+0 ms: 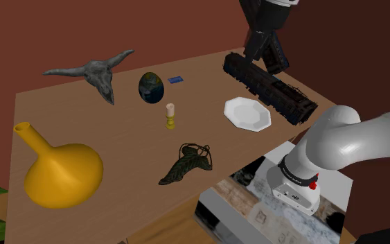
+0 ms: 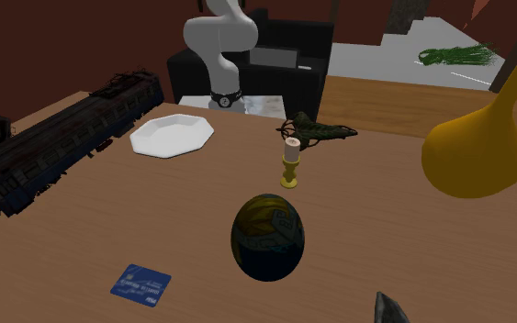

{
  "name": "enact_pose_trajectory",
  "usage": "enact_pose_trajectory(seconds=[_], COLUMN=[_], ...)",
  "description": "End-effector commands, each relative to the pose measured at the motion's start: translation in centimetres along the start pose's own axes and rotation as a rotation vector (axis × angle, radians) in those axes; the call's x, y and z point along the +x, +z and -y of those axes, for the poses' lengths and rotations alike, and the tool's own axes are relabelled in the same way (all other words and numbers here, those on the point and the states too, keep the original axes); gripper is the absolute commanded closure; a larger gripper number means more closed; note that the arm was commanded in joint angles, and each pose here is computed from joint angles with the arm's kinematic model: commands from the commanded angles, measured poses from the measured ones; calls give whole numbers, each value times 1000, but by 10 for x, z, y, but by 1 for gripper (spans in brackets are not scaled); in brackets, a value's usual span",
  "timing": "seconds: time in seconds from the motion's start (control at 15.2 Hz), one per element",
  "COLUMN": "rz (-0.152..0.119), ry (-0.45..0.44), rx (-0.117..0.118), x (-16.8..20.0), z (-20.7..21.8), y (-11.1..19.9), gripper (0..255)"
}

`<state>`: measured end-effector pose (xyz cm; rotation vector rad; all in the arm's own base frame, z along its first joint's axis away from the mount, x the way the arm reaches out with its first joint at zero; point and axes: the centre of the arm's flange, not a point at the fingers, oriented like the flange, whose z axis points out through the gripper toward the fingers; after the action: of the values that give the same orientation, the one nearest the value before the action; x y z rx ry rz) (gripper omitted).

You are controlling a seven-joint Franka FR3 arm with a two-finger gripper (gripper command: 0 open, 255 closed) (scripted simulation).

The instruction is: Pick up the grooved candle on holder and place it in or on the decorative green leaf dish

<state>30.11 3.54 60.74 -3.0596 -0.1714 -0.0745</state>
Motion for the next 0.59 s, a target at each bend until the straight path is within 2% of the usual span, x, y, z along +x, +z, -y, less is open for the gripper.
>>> enact_pose_trajectory(seconds=[0.0, 0.53], rz=[0, 15], ry=[0, 39], rx=[0, -31], x=[0, 63], z=[0, 48], y=[0, 75], gripper=[0, 0])
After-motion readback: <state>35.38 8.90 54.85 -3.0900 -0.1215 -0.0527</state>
